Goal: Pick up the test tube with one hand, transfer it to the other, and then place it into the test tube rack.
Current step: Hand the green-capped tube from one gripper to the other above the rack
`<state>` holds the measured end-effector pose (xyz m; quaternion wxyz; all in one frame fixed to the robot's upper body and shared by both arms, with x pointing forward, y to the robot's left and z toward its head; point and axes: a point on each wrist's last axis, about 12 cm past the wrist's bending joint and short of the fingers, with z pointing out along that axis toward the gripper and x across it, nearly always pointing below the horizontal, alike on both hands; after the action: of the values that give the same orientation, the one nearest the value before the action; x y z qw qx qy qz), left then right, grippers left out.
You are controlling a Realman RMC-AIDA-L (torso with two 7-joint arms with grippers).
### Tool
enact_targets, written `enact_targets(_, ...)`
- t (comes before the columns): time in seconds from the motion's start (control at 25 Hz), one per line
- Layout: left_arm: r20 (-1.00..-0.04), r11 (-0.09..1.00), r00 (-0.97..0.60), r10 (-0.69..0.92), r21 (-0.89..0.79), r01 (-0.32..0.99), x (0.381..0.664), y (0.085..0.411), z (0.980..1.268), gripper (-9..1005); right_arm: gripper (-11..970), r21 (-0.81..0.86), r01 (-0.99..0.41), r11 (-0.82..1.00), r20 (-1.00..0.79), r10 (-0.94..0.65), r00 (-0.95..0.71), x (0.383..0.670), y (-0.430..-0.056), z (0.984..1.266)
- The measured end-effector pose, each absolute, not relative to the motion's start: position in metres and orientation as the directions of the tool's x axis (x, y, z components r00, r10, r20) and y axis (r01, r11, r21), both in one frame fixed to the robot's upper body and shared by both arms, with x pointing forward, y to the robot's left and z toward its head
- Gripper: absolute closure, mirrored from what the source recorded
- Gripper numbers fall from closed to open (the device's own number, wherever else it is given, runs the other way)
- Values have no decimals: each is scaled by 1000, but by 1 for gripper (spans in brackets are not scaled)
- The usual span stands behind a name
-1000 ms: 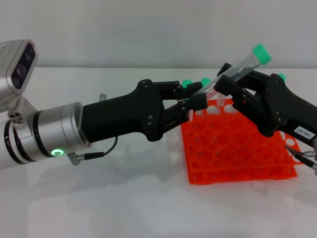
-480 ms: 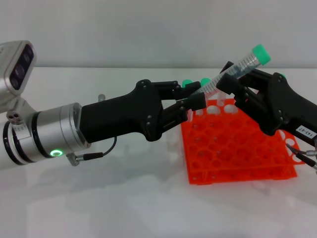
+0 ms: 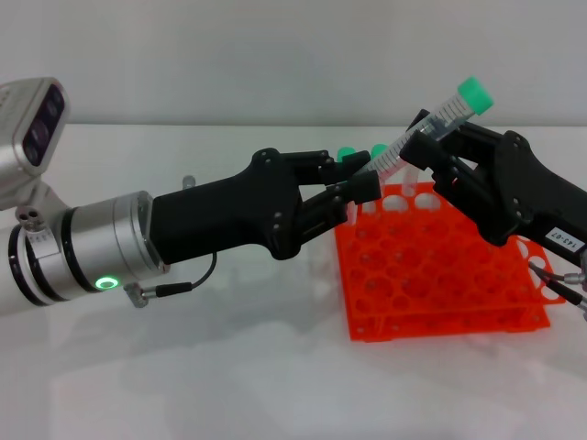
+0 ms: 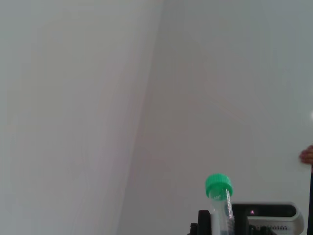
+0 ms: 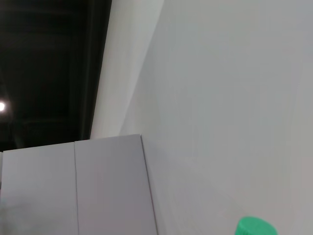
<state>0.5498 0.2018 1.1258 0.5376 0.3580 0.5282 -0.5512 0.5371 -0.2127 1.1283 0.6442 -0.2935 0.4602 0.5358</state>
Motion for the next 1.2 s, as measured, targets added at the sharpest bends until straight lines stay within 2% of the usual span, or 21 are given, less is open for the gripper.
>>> enact_targets(0.48,-962,137,-170,-211,-201,970,553,200,1127,752,734,123,-958,258,-912,410,-6,539,-211,1127)
enact_targets(0.72,-961,138,-172,-215,-205,969,553,200,1128,526,746,124,-958,257,-912,409,-8,539,-212,1127)
enact_targets(1.0,-959,142,-180,-217,-214,967,553,202,1128,330,753,126,-957,262,-912,410,-8,539,-213,1127)
enact_targets(1.2,-958,209,-159,-240,-211,955,550,221,1126,153,749,132,-950,284,-911,411,-4,538,-218,1125)
